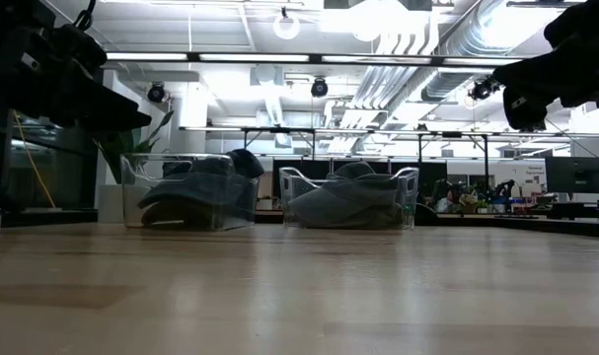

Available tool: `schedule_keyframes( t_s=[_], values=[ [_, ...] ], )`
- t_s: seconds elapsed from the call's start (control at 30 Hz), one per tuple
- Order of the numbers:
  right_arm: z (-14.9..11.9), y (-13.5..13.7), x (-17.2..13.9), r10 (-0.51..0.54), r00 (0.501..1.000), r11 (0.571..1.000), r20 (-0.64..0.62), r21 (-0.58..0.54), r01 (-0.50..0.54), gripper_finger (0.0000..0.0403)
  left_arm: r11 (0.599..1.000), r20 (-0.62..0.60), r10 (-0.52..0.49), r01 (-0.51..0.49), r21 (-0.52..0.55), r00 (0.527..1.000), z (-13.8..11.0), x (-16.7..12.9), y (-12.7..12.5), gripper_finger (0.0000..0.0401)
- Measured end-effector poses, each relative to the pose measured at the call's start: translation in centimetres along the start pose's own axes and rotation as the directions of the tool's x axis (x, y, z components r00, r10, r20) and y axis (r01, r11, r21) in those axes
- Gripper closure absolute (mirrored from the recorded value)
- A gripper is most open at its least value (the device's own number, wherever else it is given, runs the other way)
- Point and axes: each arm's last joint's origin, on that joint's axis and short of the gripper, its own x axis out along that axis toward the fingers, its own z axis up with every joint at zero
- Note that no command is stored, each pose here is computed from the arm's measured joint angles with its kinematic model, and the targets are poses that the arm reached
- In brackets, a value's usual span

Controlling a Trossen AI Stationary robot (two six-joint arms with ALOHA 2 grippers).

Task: Pick & Place hat
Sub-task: Return to Home Position

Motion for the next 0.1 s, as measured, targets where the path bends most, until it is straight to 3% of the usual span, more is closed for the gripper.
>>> schedule_keyframes(
  t_s=[0.1],
  values=[
    [0.0, 0.0, 0.0, 0.0, 1.0, 1.0, 0.0, 0.0, 0.0, 0.0394, 1.0, 0.0, 0.0, 0.0, 0.0, 1.0, 0.0, 0.0, 0.0, 0.0235]
  ],
)
